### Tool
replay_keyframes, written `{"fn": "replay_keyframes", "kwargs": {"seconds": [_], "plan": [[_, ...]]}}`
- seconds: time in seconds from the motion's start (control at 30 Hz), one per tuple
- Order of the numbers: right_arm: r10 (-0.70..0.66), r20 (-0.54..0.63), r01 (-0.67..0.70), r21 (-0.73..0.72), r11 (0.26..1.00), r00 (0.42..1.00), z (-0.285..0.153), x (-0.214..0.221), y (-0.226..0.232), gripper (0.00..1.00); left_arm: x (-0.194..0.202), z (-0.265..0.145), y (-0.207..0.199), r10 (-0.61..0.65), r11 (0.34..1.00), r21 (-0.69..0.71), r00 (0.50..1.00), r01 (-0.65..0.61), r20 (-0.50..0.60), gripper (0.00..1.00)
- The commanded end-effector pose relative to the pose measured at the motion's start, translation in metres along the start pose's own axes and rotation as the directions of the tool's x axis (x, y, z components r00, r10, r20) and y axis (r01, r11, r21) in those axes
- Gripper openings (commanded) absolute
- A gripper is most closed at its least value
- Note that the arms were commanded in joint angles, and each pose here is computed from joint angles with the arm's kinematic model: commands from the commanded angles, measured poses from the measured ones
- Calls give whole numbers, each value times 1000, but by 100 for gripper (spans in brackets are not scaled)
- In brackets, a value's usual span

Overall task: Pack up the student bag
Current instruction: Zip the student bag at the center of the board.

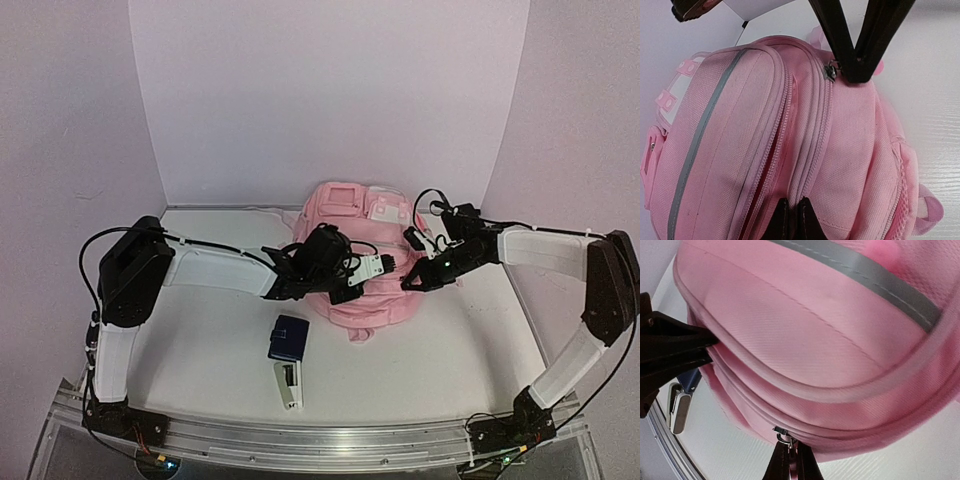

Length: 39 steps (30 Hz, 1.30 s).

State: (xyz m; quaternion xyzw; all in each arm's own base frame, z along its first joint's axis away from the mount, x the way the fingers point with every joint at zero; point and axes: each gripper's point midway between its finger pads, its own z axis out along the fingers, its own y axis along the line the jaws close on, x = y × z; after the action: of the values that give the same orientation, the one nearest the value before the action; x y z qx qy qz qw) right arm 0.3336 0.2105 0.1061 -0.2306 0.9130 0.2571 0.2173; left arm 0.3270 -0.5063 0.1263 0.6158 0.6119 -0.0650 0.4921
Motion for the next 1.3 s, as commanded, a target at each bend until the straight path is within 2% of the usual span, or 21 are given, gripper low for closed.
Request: {"fn": "replay_keyframes", "kwargs": {"seconds": [0.0,0.17,0.3,0.4,0.53,0.57,0.67,0.73,0.83,1.0,1.13,1.27], "plan": [[-12,-3,12,112,994,1000,-9,1,-29,0,12,-10,28,-36,995,-95,999,32,-36,0],[2,-23,1,102,995,1000,-12,14,-31,0,31,-16,54,-87,986,-147,995,78,-54,0],[35,-36,-36,-55,998,999,-10,24,-2,0,48,-24,81,-145,974,-181,989,135,-43,0],[1,-51,-8,-138,990,999,-7,28,24,0,54,-28,94,-166,969,-187,986,159,-21,0],[-67,-54,53,-227,972,996,-2,21,61,0,39,-35,82,-117,983,-144,993,118,16,0],[-64,-52,50,-239,970,997,-2,17,64,0,32,-39,72,-98,987,-126,995,102,37,2],[-58,-39,47,-243,969,998,0,2,65,0,7,-49,44,-30,996,-83,995,38,95,23],[-59,-31,49,-248,968,998,1,-5,67,0,-2,-47,29,12,998,-66,995,-6,98,32],[-60,-17,54,-260,964,998,-1,-14,71,0,-9,-40,13,64,997,-45,993,-60,102,36],[-71,-11,65,-265,962,997,-3,-17,79,0,-20,-30,11,89,996,-30,988,-86,127,45],[-70,-10,65,-262,963,998,-4,-17,80,0,-30,-23,7,104,995,-12,984,-103,142,44],[-74,-7,69,-268,961,997,-4,-18,83,0,-33,-9,6,128,992,-21,984,-126,126,31]]}}
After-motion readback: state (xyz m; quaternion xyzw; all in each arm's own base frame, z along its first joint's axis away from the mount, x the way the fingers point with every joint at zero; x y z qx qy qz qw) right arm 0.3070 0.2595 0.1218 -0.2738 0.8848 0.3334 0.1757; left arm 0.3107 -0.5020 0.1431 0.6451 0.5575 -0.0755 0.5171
